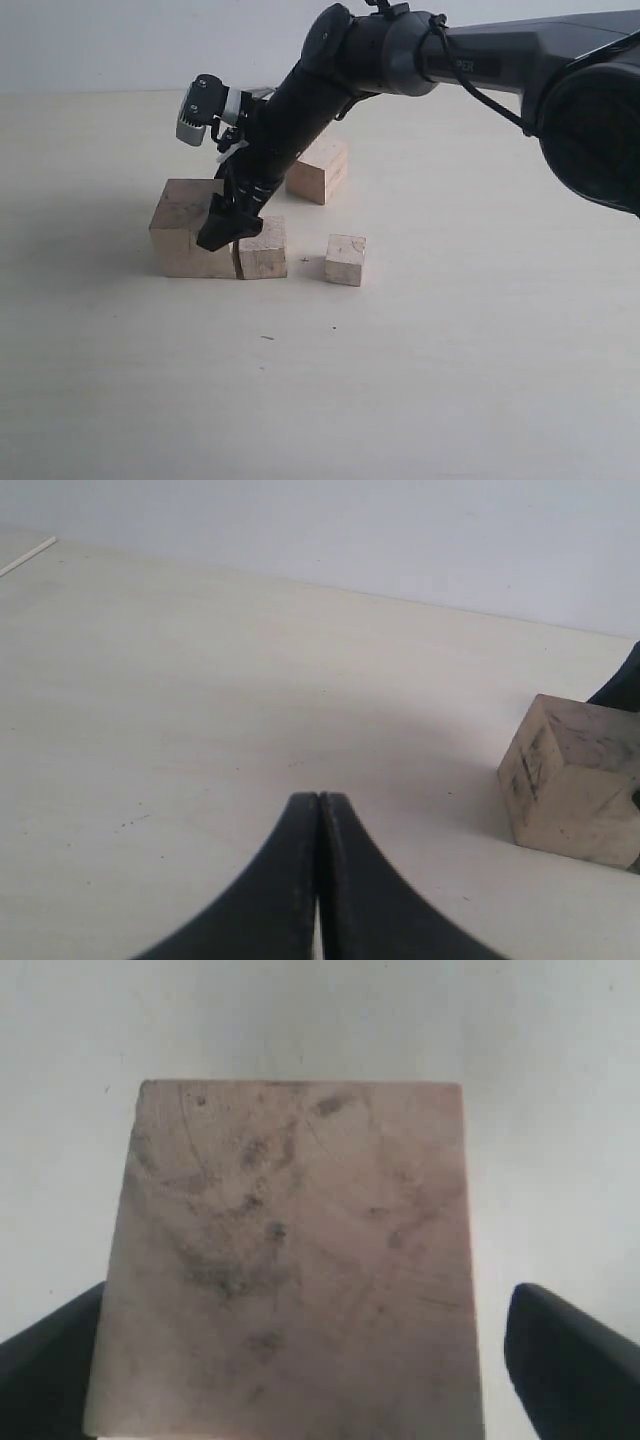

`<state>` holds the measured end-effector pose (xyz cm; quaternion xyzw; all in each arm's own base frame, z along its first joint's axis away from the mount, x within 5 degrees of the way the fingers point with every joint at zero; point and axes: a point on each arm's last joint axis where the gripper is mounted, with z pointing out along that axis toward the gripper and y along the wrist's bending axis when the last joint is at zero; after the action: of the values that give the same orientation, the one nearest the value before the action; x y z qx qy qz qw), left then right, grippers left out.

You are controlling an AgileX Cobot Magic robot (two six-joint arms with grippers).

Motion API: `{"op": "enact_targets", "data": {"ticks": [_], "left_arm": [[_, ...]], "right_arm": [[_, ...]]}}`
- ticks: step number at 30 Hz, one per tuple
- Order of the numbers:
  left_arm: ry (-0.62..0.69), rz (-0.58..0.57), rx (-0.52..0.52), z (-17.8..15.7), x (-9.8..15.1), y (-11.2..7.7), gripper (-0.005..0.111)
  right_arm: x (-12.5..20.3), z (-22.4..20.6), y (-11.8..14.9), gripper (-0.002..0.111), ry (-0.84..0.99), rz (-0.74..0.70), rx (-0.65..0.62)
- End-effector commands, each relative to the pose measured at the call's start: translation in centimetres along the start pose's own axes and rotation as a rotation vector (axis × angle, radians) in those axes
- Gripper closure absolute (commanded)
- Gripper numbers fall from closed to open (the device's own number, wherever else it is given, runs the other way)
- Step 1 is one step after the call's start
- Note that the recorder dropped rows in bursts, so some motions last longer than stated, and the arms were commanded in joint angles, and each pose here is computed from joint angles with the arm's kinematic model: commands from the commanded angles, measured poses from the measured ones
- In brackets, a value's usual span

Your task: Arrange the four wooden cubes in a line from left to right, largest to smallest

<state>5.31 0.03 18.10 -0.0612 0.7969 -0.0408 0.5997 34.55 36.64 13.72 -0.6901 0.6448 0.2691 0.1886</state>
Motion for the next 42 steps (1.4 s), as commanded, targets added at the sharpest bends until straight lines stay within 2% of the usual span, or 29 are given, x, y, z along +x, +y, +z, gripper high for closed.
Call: {"op": "enact_targets", "data": {"ticks": [1, 9, 15, 19, 26, 29, 32, 37, 40, 42], "left_arm": [[-0.01, 0.006, 0.006, 0.0, 0.0, 0.0, 0.107], [-0.01, 0.006, 0.006, 0.0, 0.0, 0.0, 0.107], [-0.01, 0.006, 0.006, 0.0, 0.0, 0.0, 0.107], [-0.01, 0.006, 0.006, 0.0, 0.0, 0.0, 0.107], [-0.01, 0.006, 0.006, 0.0, 0.0, 0.0, 0.107], [-0.01, 0.006, 0.006, 0.0, 0.0, 0.0, 0.107], [-0.01, 0.006, 0.006, 0.0, 0.0, 0.0, 0.107], [-0.01, 0.006, 0.006, 0.0, 0.0, 0.0, 0.107], [-0.01, 0.006, 0.006, 0.0, 0.0, 0.0, 0.107], [-0.01, 0.006, 0.006, 0.0, 0.0, 0.0, 0.107]], "right_arm": [[-0.6, -1.2, -0.2, 0.015, -0.001, -0.033, 0.049], [-1.2, -2.1, 0.4, 0.015, -0.017, -0.022, 0.01], [-3.0, -4.4, 1.5, 0.015, -0.066, 0.016, -0.021], [-4.1, -6.8, 2.0, 0.015, -0.058, 0.061, 0.033], [-5.0, -11.0, 2.5, 0.02, 0.017, 0.312, 0.192], [-3.8, -11.7, 1.7, 0.026, 0.143, 0.329, 0.328], [-2.7, -11.7, 0.9, 0.039, 0.226, 0.386, 0.42], [-2.2, -10.2, 0.8, 0.065, 0.217, 0.461, 0.363], [-1.8, -8.9, 0.7, 0.075, 0.209, 0.485, 0.317], [-1.5, -8.1, 0.8, 0.076, 0.219, 0.513, 0.278]]}}
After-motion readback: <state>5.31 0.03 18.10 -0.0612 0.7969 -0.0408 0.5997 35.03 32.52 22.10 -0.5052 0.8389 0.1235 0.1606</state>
